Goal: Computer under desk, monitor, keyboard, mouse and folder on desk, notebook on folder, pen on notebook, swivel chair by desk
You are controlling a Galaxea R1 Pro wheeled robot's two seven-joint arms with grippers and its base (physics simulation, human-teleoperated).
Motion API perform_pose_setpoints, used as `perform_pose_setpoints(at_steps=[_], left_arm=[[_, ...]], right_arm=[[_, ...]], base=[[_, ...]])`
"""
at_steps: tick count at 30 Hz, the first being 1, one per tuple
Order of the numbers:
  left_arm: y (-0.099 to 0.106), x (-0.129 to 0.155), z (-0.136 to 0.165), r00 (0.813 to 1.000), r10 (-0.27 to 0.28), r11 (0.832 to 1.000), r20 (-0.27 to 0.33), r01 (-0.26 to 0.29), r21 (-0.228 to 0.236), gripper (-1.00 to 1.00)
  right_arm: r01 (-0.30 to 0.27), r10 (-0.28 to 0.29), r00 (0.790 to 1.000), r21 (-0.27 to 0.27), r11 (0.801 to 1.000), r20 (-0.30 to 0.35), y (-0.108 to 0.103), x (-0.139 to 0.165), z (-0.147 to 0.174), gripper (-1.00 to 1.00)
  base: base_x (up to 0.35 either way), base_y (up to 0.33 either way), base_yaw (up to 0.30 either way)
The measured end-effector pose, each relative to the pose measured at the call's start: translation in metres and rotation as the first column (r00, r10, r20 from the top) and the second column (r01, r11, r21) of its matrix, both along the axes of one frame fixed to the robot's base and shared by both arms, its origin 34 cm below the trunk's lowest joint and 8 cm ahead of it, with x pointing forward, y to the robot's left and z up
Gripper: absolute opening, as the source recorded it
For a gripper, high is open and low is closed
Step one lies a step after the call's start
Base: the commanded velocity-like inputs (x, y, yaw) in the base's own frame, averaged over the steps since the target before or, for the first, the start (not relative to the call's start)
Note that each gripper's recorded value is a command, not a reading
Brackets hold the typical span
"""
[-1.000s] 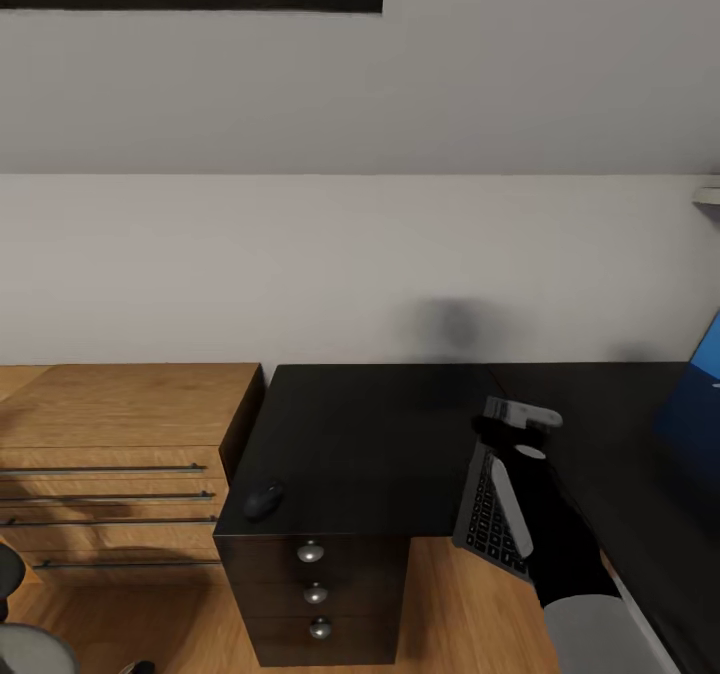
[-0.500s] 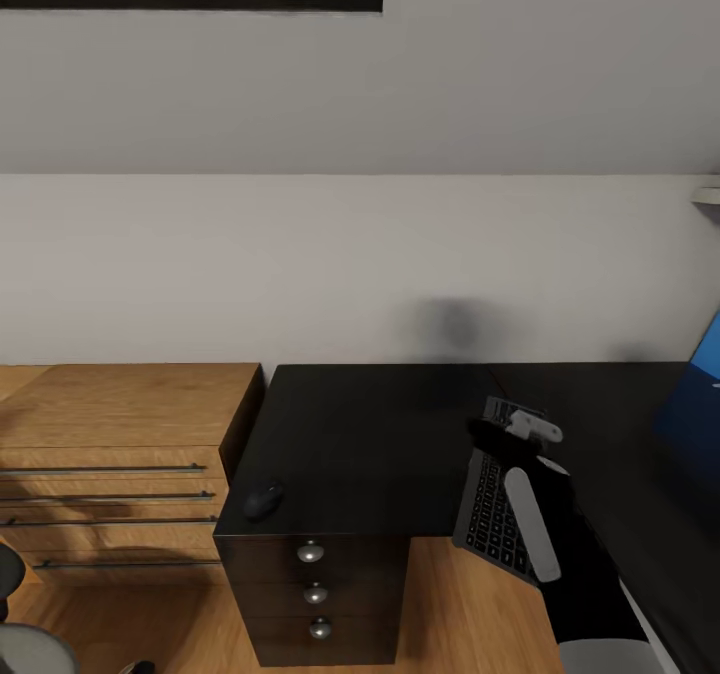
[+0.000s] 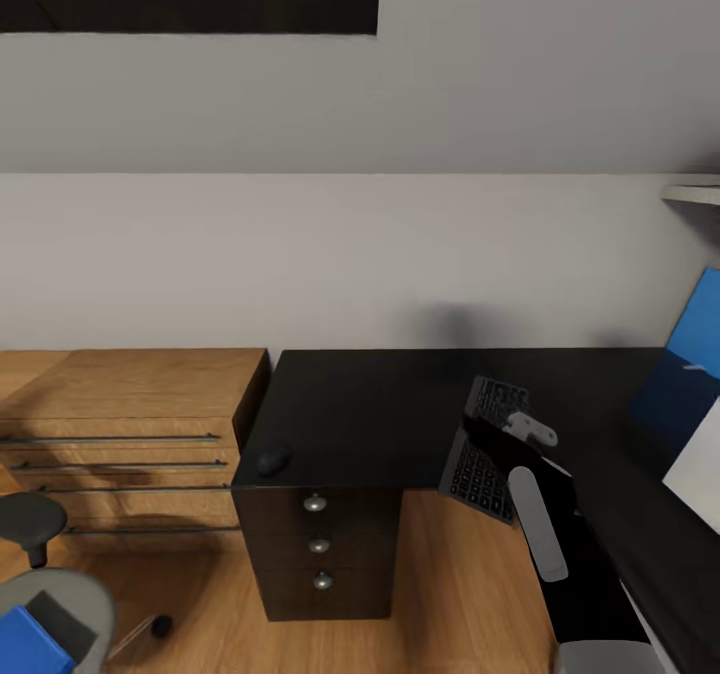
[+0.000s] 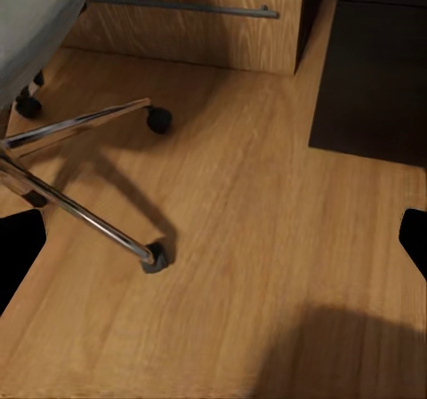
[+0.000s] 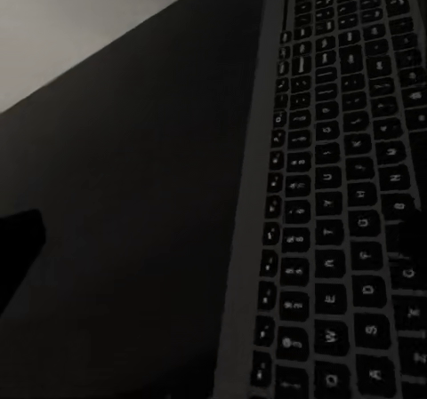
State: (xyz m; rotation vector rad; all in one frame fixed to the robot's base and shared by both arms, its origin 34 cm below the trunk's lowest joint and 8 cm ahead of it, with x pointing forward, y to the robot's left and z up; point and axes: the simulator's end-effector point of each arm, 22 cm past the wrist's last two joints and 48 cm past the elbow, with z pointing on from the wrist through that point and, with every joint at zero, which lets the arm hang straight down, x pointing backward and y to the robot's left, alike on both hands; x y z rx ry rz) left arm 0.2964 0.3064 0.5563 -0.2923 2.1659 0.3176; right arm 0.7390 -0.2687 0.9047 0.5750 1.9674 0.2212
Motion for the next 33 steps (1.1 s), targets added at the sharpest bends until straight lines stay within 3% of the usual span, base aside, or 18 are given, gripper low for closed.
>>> perform_pose_setpoints(at_steps=[17, 22, 26, 33], left_arm=[[0.0, 0.001, 0.0, 1.0, 0.001, 1.0, 0.003, -0.001, -0.001, 1.0], [0.008, 0.029, 0.015, 0.996, 0.028, 0.999, 0.084, -0.03, 0.018, 1.0], [0.018, 0.037, 0.023, 0.991, 0.07, 0.996, 0.116, -0.075, 0.039, 1.0], [0.03, 0.058, 0.04, 0.976, 0.113, 0.99, 0.187, -0.128, 0.067, 1.0]], right_arm=[[-0.003, 0.003, 1.0, 0.005, 1.0, 0.0, 0.002, 0.0, -0.001, 1.0], [-0.006, 0.006, 1.0, 0.006, 1.0, 0.003, 0.002, 0.0, 0.0, 1.0], [-0.011, 0.011, 1.0, 0.015, 1.0, 0.004, 0.005, 0.0, 0.001, 1.0], [-0.027, 0.026, 1.0, 0.067, 0.997, 0.007, 0.016, 0.001, 0.0, 1.0]], base=[[-0.319, -0.095, 0.0], [-0.07, -0.084, 0.0], [-0.022, -0.027, 0.0], [-0.007, -0.008, 0.0]])
